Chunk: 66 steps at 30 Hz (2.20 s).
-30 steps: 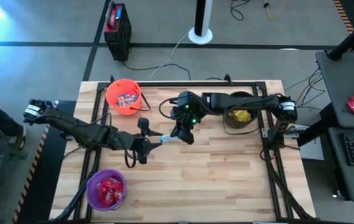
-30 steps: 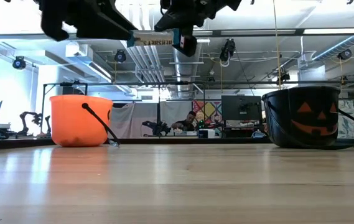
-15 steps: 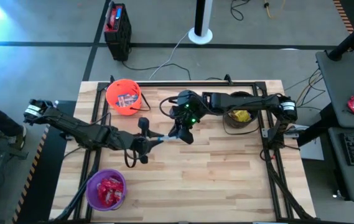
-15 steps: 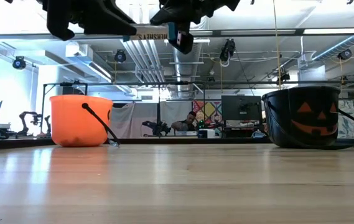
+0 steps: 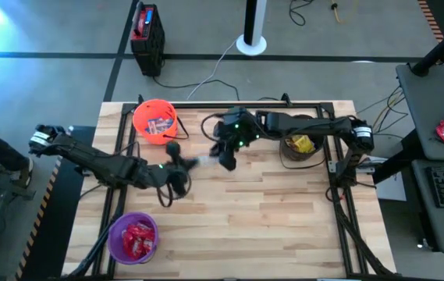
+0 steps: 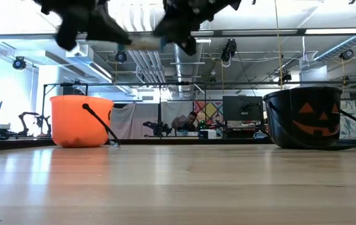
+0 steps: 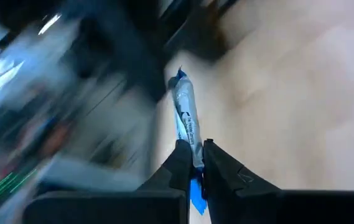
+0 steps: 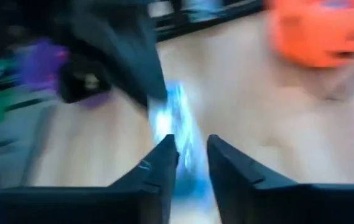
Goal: Sort candy by brand, put in halloween buckets
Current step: Put the white chocolate bar into the orange bucket, then return to Home Position
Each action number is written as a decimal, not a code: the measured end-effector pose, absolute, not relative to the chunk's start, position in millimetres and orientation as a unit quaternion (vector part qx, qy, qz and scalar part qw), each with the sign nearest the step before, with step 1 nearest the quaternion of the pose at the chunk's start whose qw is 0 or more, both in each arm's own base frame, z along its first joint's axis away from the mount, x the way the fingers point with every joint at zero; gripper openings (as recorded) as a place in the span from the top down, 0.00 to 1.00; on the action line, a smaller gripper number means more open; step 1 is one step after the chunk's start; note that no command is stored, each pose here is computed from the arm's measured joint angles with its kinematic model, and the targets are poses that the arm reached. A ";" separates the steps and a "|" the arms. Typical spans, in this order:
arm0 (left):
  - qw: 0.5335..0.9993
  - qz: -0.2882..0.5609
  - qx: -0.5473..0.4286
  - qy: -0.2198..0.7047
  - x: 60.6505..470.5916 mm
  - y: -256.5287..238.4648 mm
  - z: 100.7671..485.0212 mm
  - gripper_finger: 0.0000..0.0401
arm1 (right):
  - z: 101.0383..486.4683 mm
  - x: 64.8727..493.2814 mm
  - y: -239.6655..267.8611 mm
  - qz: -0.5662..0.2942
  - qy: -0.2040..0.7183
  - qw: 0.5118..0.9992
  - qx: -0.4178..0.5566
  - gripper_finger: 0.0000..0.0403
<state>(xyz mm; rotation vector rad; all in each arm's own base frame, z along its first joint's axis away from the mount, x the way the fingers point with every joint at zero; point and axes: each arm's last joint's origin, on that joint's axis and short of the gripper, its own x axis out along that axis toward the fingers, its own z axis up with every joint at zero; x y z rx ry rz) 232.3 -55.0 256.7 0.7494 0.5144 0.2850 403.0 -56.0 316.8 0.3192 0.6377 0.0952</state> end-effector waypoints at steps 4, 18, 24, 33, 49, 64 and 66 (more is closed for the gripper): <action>0.819 0.304 0.355 0.332 212.3 -20.4 273.6 0.99 | 321.3 395.2 -71.3 -0.052 0.315 0.941 0.114 0.68; 0.736 0.458 -0.128 0.482 146.2 131.7 287.7 0.93 | 317.7 396.8 -82.1 -0.072 0.313 0.944 0.077 0.54; 0.727 0.453 -0.114 0.503 148.1 133.2 283.6 0.69 | 317.3 396.7 -82.2 -0.071 0.315 0.944 0.072 0.53; 0.846 0.368 -0.073 0.379 154.9 77.9 296.2 0.48 | 282.9 383.0 -55.4 -0.003 0.307 0.952 0.010 0.53; 0.993 0.104 0.036 -0.043 87.2 -30.2 277.6 0.50 | 268.5 242.6 -8.6 0.065 0.056 0.996 -0.036 0.54; 0.978 0.079 0.029 -0.189 80.2 -30.4 219.9 0.50 | 237.3 153.6 11.8 0.063 -0.110 0.990 -0.064 0.54; 0.978 0.080 0.033 -0.187 80.1 -30.2 212.1 0.50 | 232.6 144.8 13.6 0.066 -0.142 0.985 -0.074 0.54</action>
